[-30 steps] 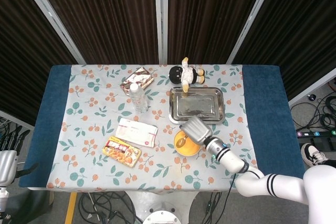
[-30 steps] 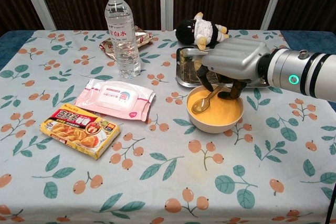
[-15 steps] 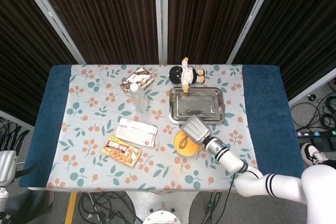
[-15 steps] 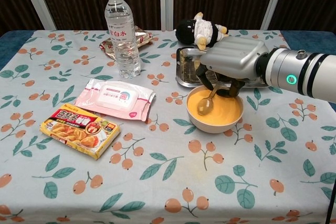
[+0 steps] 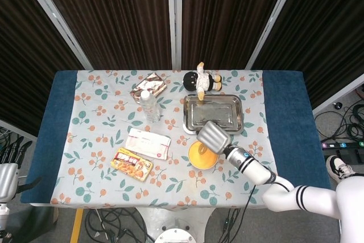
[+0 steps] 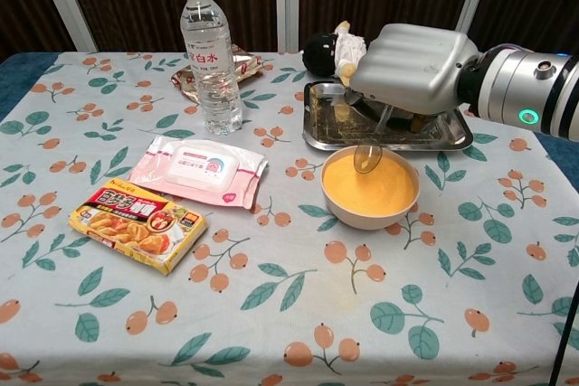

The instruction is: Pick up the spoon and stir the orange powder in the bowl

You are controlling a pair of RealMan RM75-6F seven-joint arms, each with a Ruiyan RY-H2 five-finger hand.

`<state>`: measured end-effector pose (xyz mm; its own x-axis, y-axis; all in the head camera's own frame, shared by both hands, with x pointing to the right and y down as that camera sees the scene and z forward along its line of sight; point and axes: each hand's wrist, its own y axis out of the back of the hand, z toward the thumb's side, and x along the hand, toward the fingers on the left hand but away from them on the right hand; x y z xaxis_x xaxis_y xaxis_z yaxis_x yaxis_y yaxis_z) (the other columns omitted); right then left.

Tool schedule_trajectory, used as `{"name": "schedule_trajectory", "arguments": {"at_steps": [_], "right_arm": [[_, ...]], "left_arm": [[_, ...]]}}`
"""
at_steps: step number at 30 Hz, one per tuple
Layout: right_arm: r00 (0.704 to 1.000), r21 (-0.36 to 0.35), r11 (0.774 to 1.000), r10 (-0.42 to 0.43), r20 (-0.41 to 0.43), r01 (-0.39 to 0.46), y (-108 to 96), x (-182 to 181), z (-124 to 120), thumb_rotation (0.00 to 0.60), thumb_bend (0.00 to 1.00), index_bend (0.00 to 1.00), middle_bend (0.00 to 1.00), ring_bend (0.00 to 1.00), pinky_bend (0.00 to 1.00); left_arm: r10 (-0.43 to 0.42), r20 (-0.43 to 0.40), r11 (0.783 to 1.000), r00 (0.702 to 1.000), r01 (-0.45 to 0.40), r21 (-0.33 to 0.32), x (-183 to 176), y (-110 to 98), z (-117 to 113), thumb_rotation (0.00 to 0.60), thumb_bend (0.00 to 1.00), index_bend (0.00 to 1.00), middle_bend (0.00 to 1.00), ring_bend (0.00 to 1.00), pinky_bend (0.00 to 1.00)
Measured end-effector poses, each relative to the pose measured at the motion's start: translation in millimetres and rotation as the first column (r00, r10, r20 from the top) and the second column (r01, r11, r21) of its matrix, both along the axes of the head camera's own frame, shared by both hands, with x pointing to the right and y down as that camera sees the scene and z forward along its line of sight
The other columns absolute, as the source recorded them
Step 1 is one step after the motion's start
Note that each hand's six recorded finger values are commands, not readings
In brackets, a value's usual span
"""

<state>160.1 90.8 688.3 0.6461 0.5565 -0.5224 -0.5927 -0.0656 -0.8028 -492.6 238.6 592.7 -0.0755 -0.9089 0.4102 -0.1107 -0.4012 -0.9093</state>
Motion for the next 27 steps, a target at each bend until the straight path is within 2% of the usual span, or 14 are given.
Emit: {"name": "schedule_trajectory", "arguments": {"at_steps": [7, 13, 22, 27], "right_arm": [[0.982, 0.091, 0.984, -0.139, -0.126, 0.151, -1, 0, 2, 0.600, 0.38, 0.71, 1.00, 1.00, 1.00], [0.959, 0.127, 0.964, -0.208, -0.194, 0.235, 3, -5, 6, 0.600, 0.39, 0.72, 1.00, 1.00, 1.00], [0.931, 0.138, 0.940, -0.273, -0.242, 0.312, 17, -21, 18, 0.600, 0.39, 0.75, 1.00, 1.00, 1.00], [0.930, 0.125, 0.938, -0.292, -0.224, 0.324, 29, -32, 20, 0.600, 0.39, 0.76, 1.00, 1.00, 1.00]], "left_arm": [[-0.004, -0.001, 1.000, 1.000, 0.004, -0.004, -1, 1, 0, 0.600, 0.09, 0.16, 0.08, 0.09, 0.12], [-0.003, -0.002, 1.000, 1.000, 0.003, -0.007, -1, 1, 1, 0.600, 0.09, 0.16, 0.08, 0.09, 0.12], [-0.012, -0.005, 1.000, 1.000, 0.012, -0.010, -3, 4, 2, 0.600, 0.09, 0.16, 0.08, 0.09, 0.12], [-0.018, -0.006, 1.000, 1.000, 0.018, -0.012, -5, 6, 3, 0.600, 0.09, 0.16, 0.08, 0.09, 0.12]]}}
